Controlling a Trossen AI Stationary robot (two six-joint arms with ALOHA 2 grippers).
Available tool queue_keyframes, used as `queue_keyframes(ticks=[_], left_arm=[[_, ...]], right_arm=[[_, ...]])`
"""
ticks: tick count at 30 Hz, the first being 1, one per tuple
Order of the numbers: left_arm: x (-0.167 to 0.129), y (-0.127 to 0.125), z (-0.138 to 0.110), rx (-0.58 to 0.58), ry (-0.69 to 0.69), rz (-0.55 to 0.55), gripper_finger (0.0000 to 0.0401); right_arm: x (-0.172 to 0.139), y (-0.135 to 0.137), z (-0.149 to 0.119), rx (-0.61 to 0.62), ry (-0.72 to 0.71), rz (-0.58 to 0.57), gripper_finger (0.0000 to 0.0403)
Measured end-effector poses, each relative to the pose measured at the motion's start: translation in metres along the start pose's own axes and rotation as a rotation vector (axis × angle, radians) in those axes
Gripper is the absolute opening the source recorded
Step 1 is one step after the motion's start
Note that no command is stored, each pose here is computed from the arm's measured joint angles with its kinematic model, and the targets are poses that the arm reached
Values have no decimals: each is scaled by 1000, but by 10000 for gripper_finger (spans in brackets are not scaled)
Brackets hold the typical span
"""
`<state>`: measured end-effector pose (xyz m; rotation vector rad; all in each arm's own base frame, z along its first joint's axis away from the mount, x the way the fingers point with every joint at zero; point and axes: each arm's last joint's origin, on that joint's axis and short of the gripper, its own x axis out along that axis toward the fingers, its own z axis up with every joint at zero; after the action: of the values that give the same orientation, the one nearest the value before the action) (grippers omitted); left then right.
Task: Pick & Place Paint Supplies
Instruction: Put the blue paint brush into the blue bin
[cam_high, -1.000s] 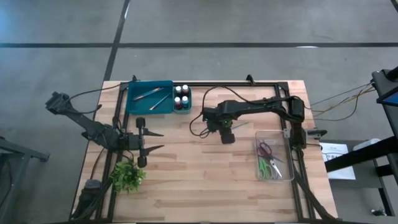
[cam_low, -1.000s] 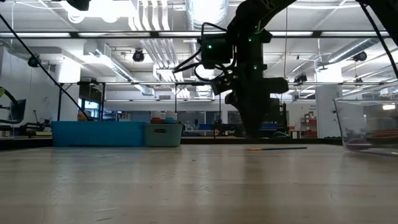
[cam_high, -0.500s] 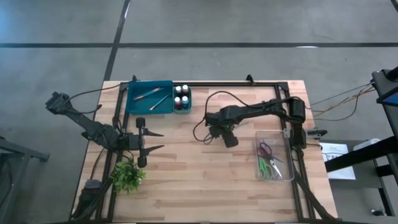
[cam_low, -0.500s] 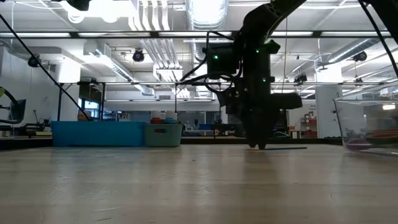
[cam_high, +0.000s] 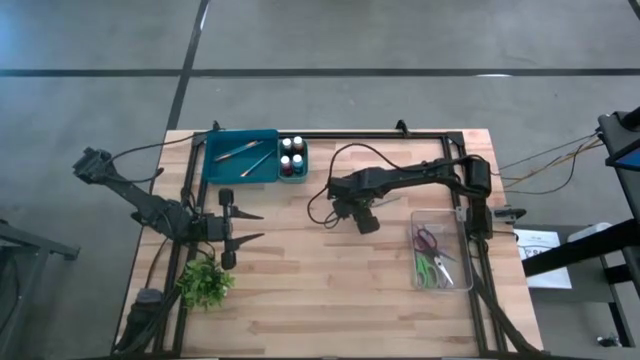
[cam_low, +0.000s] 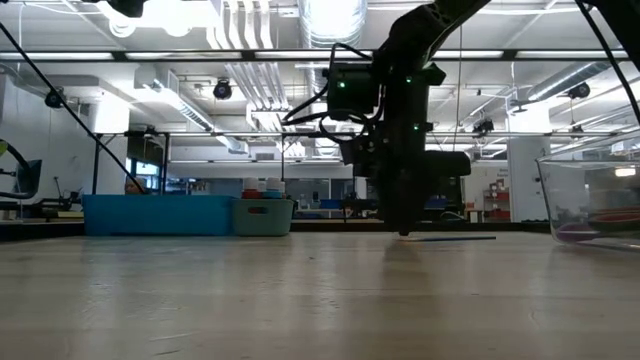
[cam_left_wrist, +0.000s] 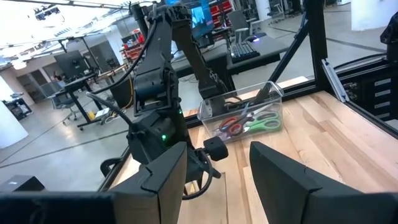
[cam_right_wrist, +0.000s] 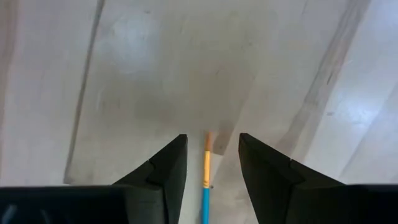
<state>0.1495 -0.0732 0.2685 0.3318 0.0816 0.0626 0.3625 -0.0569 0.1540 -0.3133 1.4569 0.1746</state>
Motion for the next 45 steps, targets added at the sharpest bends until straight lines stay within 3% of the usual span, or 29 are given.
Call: queue_keyframes(ticks=[33, 41, 45], left_arm=[[0, 0, 0, -2, -1, -4, 182], [0, 0, 0, -1, 1, -4, 182], [0, 0, 0, 0, 2, -5, 182]], right_arm=[[11, -13, -15, 75, -43, 92, 143], [29, -12, -15, 80, 1, 117, 142], [35, -12, -15, 76, 17, 127, 119]])
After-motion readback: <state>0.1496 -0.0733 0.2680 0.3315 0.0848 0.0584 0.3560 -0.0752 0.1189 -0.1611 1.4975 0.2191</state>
